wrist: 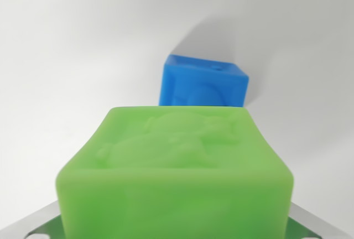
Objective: Stack cube
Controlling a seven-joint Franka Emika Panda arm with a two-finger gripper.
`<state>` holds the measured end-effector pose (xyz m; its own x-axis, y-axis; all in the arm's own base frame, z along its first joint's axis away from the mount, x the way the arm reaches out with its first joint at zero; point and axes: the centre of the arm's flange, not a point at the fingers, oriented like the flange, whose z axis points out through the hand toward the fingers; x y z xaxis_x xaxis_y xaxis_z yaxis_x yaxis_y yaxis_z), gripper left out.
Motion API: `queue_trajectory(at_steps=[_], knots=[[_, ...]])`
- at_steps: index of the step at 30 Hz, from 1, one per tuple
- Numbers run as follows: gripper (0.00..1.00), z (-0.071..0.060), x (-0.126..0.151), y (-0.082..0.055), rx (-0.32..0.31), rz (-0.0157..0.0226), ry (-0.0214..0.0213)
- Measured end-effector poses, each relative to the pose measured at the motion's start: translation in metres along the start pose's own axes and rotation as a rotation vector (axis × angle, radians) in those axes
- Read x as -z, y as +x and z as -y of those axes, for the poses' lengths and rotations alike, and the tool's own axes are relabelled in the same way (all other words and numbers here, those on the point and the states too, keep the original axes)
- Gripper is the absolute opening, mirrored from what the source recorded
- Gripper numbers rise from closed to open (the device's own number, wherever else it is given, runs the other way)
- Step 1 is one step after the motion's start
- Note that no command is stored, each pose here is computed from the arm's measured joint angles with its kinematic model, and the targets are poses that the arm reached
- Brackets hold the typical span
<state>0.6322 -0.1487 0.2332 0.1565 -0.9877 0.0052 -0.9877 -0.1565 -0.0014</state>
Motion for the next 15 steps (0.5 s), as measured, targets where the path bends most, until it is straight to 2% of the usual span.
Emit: queue_trajectory(at_steps=[8,15], knots=[[0.0,-0.001,-0.001,0.014,-0.062,-0.0003,-0.0003],[0.0,-0.002,-0.019,0.016,-0.07,0.0016,-0.0074]])
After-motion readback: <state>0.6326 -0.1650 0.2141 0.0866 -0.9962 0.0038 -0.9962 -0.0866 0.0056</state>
